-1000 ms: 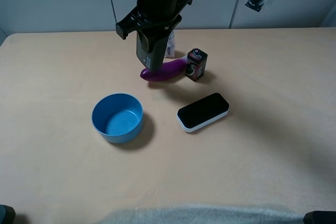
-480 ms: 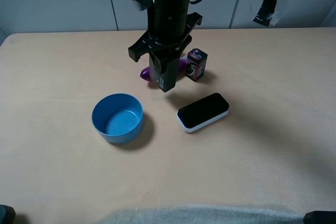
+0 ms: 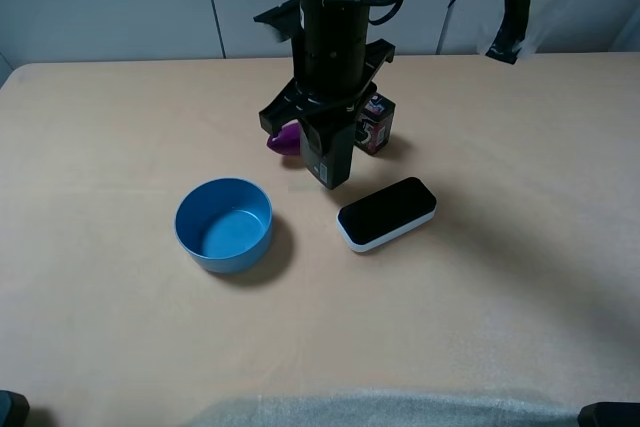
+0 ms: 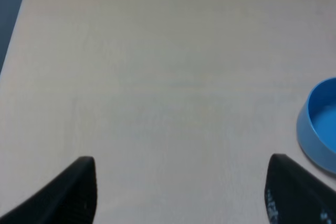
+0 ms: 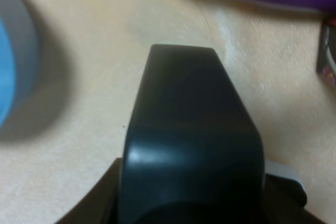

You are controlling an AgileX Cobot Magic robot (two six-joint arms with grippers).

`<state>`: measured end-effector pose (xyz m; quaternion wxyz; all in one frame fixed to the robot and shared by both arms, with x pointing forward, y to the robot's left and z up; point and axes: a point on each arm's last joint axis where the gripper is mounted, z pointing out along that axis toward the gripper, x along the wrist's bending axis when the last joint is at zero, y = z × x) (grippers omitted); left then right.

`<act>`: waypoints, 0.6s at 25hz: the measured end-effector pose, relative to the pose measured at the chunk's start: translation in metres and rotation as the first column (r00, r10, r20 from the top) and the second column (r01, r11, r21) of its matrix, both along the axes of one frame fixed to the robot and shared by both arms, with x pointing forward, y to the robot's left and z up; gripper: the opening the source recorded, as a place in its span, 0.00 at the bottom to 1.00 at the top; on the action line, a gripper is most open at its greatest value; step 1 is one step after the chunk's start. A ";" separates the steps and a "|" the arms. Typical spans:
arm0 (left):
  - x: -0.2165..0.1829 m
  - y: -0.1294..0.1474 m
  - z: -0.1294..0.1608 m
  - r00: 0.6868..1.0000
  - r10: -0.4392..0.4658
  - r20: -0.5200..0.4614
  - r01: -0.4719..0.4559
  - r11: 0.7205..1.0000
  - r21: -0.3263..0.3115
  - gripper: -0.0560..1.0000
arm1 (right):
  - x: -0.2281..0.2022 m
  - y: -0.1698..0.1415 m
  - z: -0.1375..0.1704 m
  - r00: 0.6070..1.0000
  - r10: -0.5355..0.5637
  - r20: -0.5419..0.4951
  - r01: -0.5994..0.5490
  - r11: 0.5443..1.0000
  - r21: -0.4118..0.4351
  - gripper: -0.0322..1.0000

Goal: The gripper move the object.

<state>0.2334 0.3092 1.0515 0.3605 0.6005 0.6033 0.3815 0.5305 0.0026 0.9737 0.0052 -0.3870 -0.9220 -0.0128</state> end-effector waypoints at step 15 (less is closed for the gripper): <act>0.000 0.000 0.000 1.000 0.000 0.000 0.000 1.000 0.000 0.75 | 0.009 -0.007 -0.024 1.000 -0.023 -0.021 0.021 0.998 -0.065 0.32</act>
